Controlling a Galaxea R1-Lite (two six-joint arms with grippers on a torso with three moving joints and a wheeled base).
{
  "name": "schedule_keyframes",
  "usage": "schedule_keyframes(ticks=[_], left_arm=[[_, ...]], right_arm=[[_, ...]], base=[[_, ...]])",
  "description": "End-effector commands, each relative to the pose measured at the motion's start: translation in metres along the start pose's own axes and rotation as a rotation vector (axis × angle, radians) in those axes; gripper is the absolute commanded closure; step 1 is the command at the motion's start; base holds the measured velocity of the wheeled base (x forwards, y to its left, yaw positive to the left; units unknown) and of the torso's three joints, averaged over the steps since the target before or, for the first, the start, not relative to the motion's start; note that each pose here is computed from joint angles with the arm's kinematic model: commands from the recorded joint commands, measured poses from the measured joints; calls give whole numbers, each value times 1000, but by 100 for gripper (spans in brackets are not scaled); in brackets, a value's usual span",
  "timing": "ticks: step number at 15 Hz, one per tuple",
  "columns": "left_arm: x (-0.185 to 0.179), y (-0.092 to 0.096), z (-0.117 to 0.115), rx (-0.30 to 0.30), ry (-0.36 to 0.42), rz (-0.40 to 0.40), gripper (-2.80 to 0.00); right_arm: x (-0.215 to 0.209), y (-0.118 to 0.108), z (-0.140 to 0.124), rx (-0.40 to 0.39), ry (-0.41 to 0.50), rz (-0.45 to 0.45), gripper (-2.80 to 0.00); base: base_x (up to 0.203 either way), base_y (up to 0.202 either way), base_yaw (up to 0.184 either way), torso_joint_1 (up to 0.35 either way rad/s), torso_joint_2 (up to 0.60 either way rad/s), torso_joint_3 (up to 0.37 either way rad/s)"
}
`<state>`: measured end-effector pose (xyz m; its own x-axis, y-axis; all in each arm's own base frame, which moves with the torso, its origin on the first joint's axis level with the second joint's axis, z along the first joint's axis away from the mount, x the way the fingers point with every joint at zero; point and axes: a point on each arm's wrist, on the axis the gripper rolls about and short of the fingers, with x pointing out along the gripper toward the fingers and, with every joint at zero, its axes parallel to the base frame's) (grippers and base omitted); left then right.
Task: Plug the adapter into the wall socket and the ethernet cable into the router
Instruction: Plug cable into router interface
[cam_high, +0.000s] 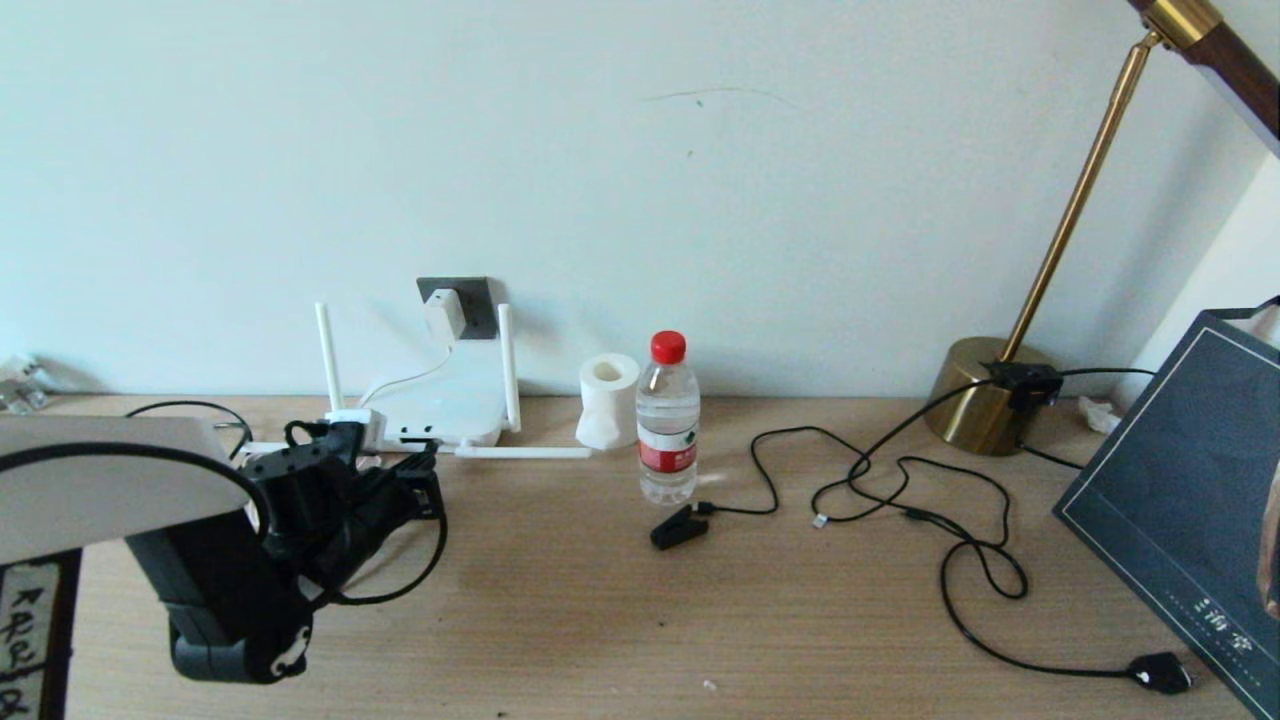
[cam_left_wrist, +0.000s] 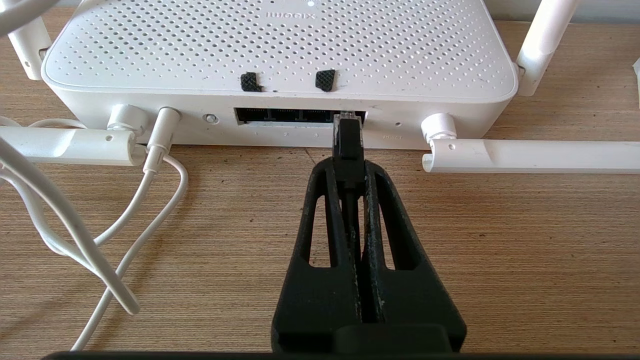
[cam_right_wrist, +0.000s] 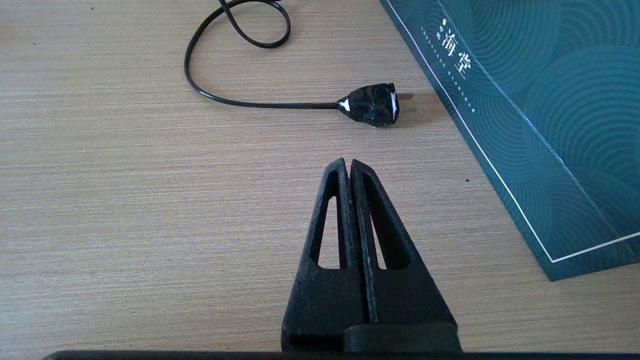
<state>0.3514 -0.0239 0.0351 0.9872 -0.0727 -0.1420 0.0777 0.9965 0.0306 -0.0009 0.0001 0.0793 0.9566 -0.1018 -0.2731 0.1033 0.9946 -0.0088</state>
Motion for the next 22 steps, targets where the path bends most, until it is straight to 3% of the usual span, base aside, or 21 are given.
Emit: schedule_keyframes(ticks=[1,22], left_arm=[[0,0,1,-1,-8,0,0],[8,2,-2,0,-17,5,0]], right_arm=[[0,0,0,-1,0,-1,0],[0,0,0,-1,1,0,0]], base=[[0,0,0,0,0,0],[0,0,0,0,0,0]])
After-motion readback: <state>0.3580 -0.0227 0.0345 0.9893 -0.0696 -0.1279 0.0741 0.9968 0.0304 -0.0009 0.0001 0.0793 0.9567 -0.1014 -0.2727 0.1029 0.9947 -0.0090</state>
